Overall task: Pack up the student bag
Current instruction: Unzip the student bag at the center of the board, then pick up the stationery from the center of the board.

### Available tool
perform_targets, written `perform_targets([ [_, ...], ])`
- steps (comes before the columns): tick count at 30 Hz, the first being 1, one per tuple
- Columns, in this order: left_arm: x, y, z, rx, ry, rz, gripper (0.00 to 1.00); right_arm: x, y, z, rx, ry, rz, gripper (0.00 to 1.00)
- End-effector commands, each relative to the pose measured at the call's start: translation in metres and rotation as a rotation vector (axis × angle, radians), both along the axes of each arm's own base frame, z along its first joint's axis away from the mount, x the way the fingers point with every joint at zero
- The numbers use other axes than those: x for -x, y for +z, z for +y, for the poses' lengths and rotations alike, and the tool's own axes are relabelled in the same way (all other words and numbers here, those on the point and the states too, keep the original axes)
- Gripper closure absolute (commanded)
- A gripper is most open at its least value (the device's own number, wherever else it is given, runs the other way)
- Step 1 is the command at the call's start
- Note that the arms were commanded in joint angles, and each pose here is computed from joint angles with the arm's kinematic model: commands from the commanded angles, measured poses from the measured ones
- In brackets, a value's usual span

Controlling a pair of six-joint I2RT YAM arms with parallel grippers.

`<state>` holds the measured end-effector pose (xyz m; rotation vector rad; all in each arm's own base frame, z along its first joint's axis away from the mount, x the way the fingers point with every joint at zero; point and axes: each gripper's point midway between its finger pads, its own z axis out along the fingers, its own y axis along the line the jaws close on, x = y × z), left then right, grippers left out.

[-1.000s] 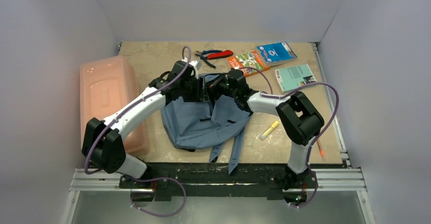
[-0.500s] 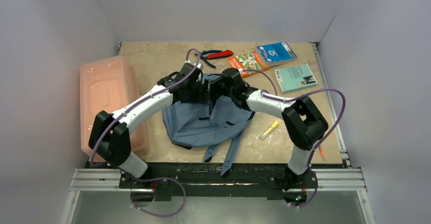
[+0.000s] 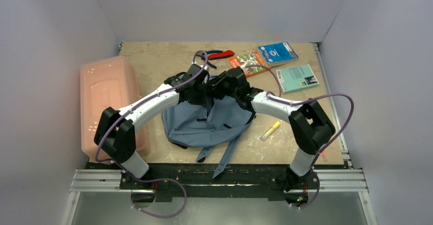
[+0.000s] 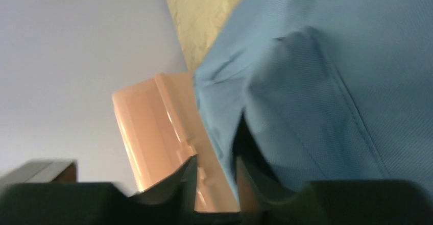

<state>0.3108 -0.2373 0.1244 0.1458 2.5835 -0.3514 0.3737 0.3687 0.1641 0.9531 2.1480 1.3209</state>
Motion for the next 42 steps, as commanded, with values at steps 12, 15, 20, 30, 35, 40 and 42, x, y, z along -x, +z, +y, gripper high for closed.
perform_targets([
  [12,0.0,0.043,0.003,0.042,0.004,-0.05,1.0,0.03,0.021,-0.136,0.767,0.248,-0.382,0.35],
  [15,0.003,0.048,0.007,0.039,0.007,-0.059,1.0,0.05,0.006,-0.197,0.903,0.055,-0.281,0.28],
  [20,0.005,0.052,0.009,0.041,0.004,-0.064,1.0,0.093,-0.042,-0.27,0.968,-0.167,0.005,0.14],
  [30,0.006,0.05,0.003,0.064,-0.016,-0.047,1.0,0.158,-0.096,-0.324,1.007,-0.321,0.429,0.01],
  [35,0.008,0.05,-0.001,0.079,-0.026,-0.033,1.0,0.156,-0.115,-0.313,0.955,-0.311,0.442,0.08],
  [40,0.009,0.052,0.0,0.078,-0.031,-0.037,1.0,0.145,-0.125,-0.312,0.973,-0.328,0.456,0.22],
  [42,0.008,0.053,0.0,0.083,-0.031,-0.046,1.0,0.142,-0.132,-0.309,0.974,-0.325,0.471,0.24],
])
